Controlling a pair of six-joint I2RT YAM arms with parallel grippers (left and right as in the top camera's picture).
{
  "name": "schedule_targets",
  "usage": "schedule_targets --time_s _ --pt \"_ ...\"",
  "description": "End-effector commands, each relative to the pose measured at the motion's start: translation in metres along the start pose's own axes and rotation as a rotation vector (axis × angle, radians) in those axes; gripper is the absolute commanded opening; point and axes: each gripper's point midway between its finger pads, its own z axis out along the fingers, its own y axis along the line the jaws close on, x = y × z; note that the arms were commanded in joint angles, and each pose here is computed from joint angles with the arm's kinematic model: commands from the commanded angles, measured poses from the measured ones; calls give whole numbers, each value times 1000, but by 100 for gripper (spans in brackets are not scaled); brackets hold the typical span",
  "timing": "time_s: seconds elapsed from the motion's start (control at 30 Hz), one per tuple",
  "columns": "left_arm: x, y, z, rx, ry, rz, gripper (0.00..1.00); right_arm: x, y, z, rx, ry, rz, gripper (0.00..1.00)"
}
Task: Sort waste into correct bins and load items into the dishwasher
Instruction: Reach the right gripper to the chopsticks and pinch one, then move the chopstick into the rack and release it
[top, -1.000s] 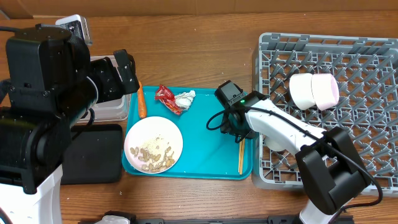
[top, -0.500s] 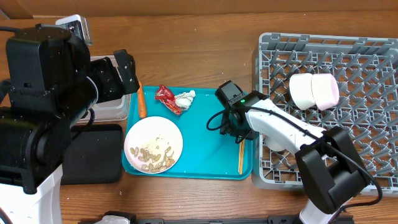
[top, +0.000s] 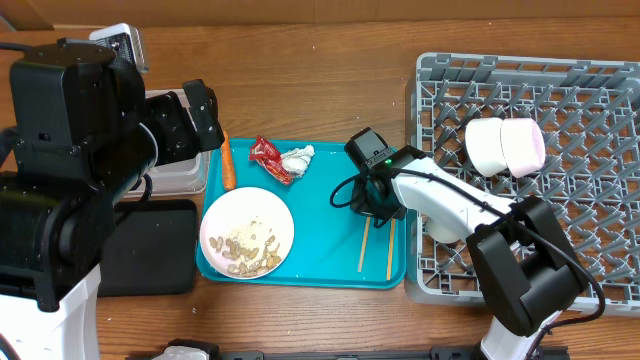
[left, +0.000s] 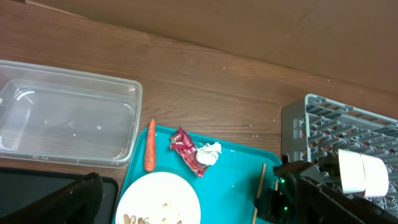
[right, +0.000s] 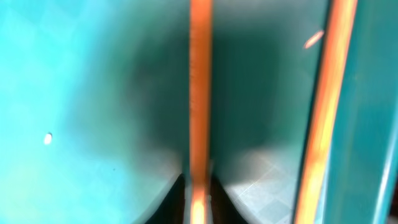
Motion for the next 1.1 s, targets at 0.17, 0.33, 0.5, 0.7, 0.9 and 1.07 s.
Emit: schedule_targets --time_s 0.17,0.33,0.5,0.7,0.9,1.07 --pt "-2 1 0 -2 -6 -17 100 0 33 -53 -50 -31 -114 4" --pt "-2 1 0 -2 -6 -17 100 -3 51 -117 -133 -139 -175 4" --pt "-2 1 0 -2 -6 -17 100 -26 15 -169 -128 -268 -117 4" --pt "-2 1 0 -2 -6 -17 100 -79 -33 -196 -69 -436 -109 4" --pt "-2 1 0 -2 -6 -17 100 -132 -86 -188 90 -527 -39 4" --pt "-2 1 0 -2 -6 -17 100 -153 -95 -170 115 -521 -92 4"
